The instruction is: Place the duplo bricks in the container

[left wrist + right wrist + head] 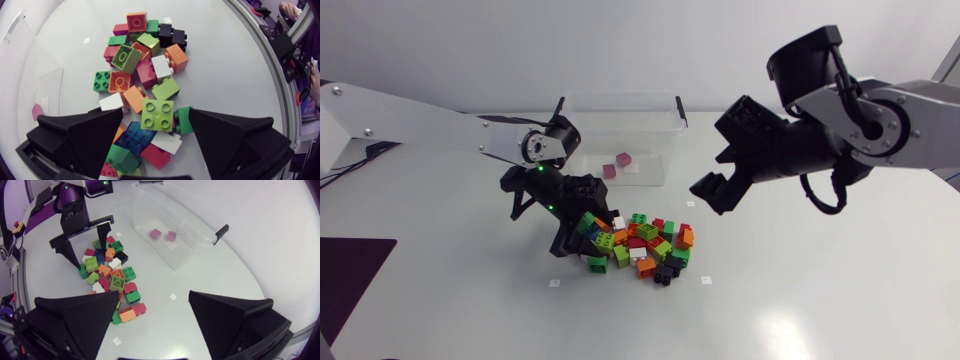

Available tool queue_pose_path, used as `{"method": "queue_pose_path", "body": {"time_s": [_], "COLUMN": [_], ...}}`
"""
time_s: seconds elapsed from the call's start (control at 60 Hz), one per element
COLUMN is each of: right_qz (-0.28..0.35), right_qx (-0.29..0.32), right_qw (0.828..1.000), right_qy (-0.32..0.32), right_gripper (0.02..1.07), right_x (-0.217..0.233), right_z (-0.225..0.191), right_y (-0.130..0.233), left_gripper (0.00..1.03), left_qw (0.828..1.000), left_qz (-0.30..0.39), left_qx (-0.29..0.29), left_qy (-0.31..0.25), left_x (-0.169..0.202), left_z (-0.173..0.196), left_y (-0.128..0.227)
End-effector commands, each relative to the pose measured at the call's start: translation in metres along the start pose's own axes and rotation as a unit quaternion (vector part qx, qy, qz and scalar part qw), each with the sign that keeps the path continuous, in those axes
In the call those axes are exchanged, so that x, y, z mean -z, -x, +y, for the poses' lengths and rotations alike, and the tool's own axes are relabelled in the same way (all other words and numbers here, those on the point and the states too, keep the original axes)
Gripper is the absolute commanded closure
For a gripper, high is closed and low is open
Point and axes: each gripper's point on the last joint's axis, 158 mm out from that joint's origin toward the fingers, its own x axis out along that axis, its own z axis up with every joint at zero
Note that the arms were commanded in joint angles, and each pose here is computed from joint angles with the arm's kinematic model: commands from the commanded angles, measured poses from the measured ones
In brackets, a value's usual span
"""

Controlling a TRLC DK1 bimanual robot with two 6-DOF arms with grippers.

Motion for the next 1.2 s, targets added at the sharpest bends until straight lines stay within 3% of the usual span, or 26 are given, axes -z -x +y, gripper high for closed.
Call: {"method": "queue_pose_path", "body": {"time_s": [0.0, 0.167, 0.25, 0.267, 0.5, 0.717, 1.183], "right_qz": [0.008, 0.016, 0.019, 0.019, 0.029, 0.035, 0.047], "right_qx": [-0.006, -0.008, -0.009, -0.009, -0.012, -0.066, -0.134], "right_qw": [1.000, 1.000, 1.000, 1.000, 0.999, 0.997, 0.983], "right_qy": [0.007, 0.005, 0.004, 0.004, -0.005, 0.036, 0.112], "right_gripper": [0.07, 0.07, 0.07, 0.07, 0.07, 0.07, 0.07], "right_x": [0.018, 0.036, 0.043, 0.044, 0.054, 0.064, 0.074], "right_z": [0.009, 0.016, 0.017, 0.017, 0.021, 0.045, 0.046], "right_y": [-0.003, -0.008, -0.011, -0.011, -0.017, -0.025, -0.045], "left_gripper": [0.25, 0.54, 0.83, 0.84, 0.86, 0.86, 0.86], "left_qw": [1.000, 1.000, 1.000, 1.000, 0.999, 0.999, 0.994], "left_qz": [0.003, 0.002, 0.001, 0.001, 0.005, -0.011, -0.073], "left_qx": [0.006, 0.005, 0.004, 0.004, 0.022, 0.011, -0.081], "left_qy": [-0.021, -0.026, -0.029, -0.029, -0.032, -0.029, 0.027], "left_x": [0.001, 0.001, 0.000, 0.000, -0.001, -0.012, -0.049], "left_z": [0.006, 0.011, 0.011, 0.011, 0.002, 0.007, 0.028], "left_y": [-0.007, -0.009, -0.006, -0.006, 0.002, 0.022, 0.084]}}
